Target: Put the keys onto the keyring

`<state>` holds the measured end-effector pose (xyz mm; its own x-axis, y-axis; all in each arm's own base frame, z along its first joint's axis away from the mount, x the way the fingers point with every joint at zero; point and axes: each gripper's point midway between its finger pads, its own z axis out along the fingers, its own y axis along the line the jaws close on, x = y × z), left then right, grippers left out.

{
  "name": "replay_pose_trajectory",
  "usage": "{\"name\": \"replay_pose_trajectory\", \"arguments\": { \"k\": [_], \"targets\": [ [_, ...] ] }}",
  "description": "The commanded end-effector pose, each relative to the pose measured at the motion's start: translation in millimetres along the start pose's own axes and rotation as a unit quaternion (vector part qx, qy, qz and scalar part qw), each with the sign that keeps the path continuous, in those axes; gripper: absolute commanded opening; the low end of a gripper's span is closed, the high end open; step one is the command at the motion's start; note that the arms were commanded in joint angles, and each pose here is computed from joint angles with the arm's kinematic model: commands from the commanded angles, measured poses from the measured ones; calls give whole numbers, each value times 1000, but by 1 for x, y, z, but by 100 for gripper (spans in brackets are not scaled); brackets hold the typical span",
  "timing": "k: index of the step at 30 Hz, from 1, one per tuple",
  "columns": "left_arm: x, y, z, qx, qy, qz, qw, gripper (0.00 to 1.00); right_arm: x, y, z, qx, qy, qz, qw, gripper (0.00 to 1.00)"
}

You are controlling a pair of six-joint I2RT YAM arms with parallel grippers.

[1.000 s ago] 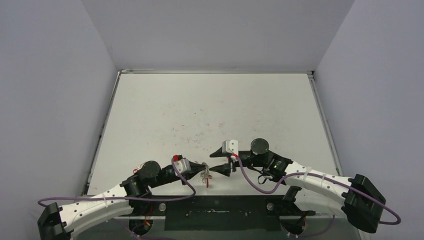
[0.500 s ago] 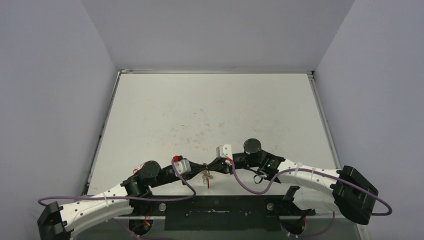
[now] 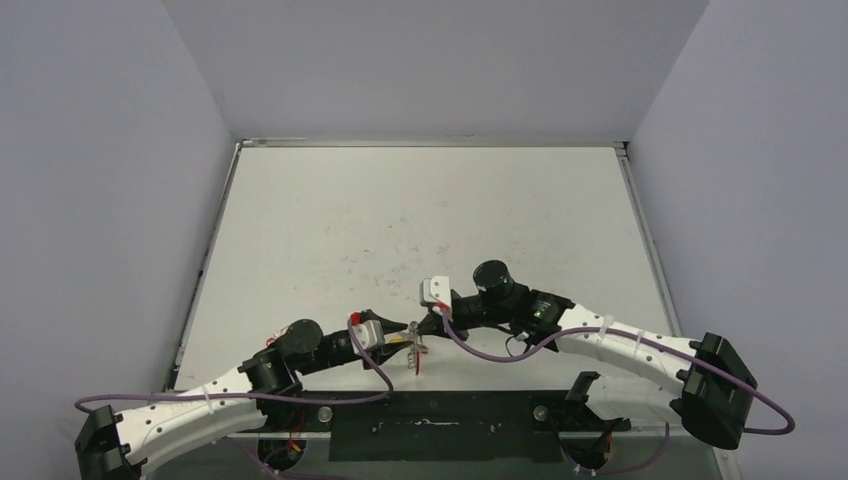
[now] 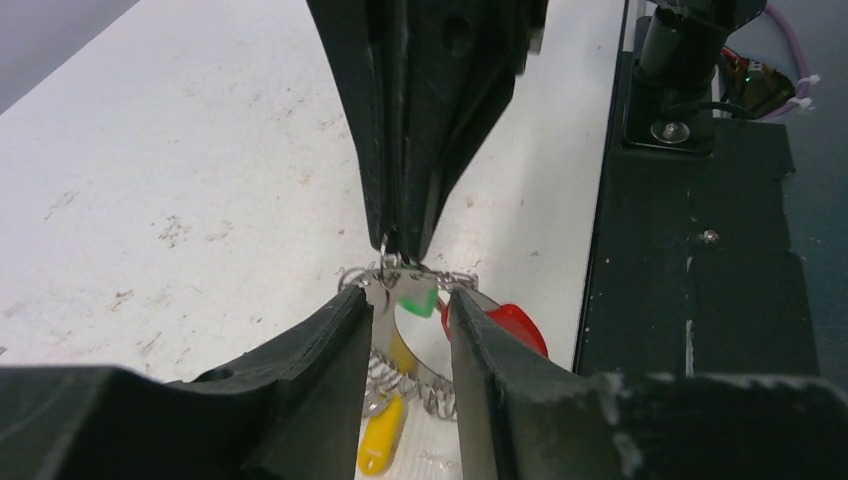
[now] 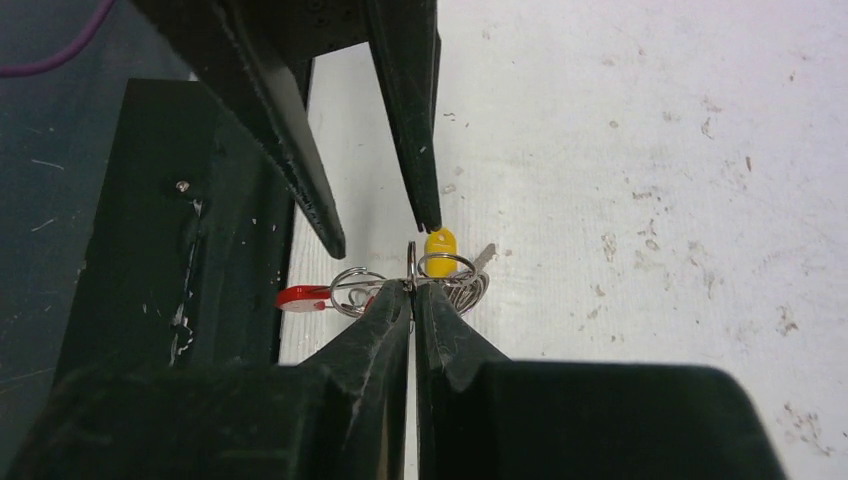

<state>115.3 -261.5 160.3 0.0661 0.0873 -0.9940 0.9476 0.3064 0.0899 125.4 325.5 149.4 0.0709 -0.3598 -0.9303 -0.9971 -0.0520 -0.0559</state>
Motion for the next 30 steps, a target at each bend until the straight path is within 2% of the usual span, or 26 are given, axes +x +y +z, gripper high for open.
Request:
{"name": "replay_pose_trajectory", "arguments": {
  "k": [1,7,11,17,23,30],
  "targets": [
    [-24,9,-3,-14,8,25,1000,35,-9,-8,-17,11,84,20,996,0],
    [-20,11,-4,-16,36,33,999,37,-7,-3,-25,-13,183,79,980,0],
    [-20,11,0,-12,35,35,999,37,-11,-2,-26,-22,214,99,972,0],
    [-21,8,4,0,26,42,999,33,-16,2,-20,-38,221,111,968,0],
    [-25,1,11,19,0,44,999,25,-18,9,-9,-58,214,112,969,0],
    [-19,-8,17,50,17,43,998,26,-18,11,-4,-62,213,110,969,0]
  ]
}}
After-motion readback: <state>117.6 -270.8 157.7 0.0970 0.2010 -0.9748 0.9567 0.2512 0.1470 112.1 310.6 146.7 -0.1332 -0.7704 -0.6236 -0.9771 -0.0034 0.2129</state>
